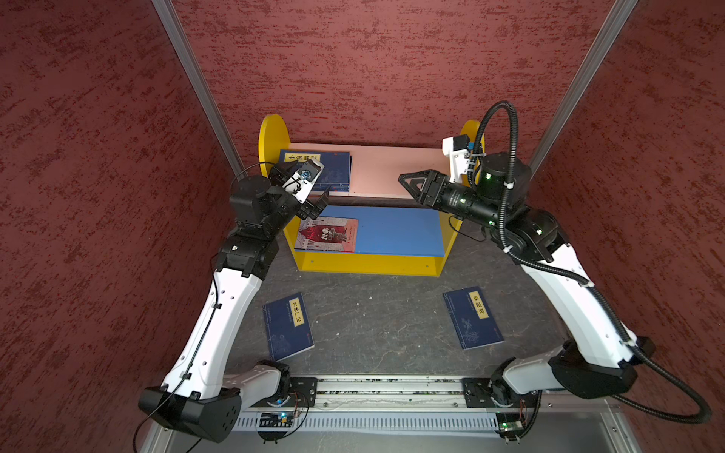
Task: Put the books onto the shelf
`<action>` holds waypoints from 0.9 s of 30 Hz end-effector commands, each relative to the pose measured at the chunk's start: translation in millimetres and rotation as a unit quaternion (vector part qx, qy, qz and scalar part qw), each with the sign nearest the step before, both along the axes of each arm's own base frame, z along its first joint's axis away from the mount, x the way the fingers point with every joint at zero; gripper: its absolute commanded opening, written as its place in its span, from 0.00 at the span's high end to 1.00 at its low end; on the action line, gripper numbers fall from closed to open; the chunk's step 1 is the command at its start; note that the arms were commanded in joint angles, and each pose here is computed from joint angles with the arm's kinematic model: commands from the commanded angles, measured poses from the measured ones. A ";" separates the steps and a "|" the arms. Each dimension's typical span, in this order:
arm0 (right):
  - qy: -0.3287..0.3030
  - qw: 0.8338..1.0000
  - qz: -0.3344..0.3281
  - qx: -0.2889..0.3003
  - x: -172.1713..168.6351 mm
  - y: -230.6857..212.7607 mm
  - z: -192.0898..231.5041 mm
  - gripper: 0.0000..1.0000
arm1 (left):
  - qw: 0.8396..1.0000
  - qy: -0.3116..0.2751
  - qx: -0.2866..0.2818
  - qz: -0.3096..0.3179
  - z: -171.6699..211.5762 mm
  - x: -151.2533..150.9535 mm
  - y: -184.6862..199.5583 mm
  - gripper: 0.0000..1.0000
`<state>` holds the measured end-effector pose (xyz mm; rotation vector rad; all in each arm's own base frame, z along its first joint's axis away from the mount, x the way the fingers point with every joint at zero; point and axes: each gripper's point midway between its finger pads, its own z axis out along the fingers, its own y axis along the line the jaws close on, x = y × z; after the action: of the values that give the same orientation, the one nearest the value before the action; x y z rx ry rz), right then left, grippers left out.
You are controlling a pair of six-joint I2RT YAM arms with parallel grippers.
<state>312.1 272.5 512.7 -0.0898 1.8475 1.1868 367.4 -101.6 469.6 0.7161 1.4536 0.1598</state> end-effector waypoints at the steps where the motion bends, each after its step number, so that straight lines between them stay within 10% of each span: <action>1: -0.014 1.000 -0.001 0.005 -6.5 -3.9 9.1 0.45 | 0.998 -0.038 -0.033 0.022 49.5 -28.9 16.4 0.03; 12: 0.017 0.992 0.083 -0.091 -44.2 0.9 -44.7 0.42 | 0.972 0.157 -0.177 -0.002 4.3 -123.0 24.3 0.01; 18: 0.102 0.980 0.104 -0.134 -64.5 -1.0 -111.1 0.41 | 0.905 0.322 -0.278 -0.013 -69.9 -141.0 7.1 0.00; 27: 0.263 0.947 -0.130 -0.129 -63.6 -77.4 -245.6 0.37 | 0.794 0.474 -0.361 -0.122 -119.3 -163.2 -40.3 0.01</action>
<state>243.0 224.8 282.2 0.0679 2.4375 0.9088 224.2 -122.4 339.8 0.2918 2.1566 -0.8386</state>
